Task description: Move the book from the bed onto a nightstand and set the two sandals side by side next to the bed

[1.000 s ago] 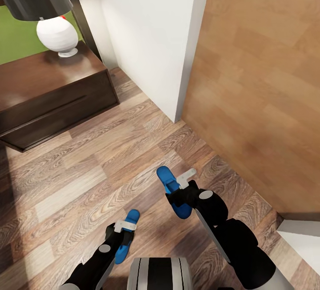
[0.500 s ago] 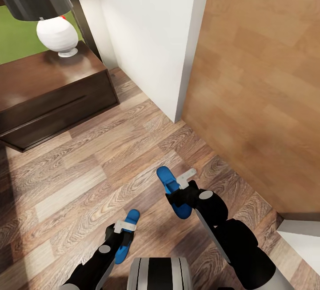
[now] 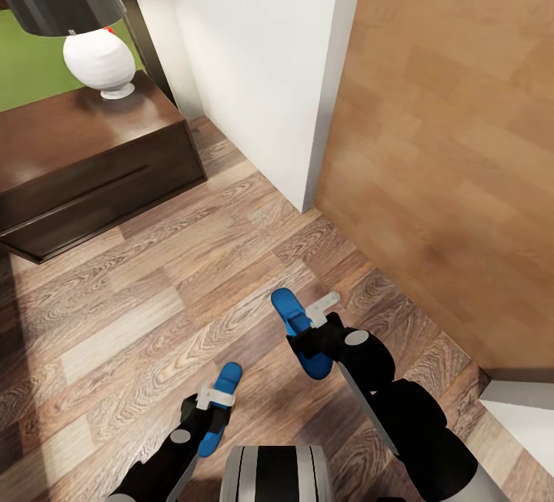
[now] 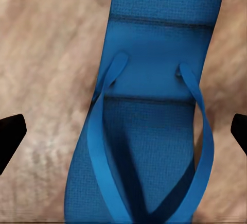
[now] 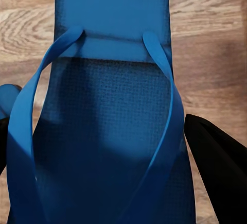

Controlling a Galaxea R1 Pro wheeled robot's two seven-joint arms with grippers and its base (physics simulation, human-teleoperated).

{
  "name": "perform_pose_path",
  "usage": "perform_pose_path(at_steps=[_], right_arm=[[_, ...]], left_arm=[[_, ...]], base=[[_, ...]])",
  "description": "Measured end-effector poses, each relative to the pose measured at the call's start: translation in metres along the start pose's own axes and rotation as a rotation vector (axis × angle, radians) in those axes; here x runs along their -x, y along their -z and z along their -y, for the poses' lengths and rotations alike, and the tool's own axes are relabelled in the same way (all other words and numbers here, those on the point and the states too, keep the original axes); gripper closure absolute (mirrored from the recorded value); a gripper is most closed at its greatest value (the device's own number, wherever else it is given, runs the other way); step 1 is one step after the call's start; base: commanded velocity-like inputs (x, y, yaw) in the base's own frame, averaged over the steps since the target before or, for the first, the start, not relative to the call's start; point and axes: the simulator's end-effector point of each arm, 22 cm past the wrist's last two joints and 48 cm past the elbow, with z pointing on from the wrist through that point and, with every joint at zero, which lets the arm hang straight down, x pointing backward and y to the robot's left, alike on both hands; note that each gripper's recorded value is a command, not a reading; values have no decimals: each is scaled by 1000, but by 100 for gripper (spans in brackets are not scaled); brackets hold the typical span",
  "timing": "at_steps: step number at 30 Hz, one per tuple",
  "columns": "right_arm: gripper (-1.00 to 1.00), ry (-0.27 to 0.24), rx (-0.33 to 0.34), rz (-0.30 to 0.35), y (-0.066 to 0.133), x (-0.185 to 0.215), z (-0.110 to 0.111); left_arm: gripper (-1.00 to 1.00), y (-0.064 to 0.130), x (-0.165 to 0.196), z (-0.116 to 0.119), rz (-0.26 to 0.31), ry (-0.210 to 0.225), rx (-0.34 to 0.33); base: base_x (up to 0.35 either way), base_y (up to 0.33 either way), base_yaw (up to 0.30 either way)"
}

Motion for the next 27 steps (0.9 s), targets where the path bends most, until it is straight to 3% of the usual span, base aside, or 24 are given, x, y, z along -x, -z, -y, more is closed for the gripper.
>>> perform_pose_path(at_steps=[27], right_arm=[[100, 0, 0, 1, 0, 0, 0]], left_arm=[[-100, 0, -7, 1, -19, 2, 1]], base=[[0, 0, 0]])
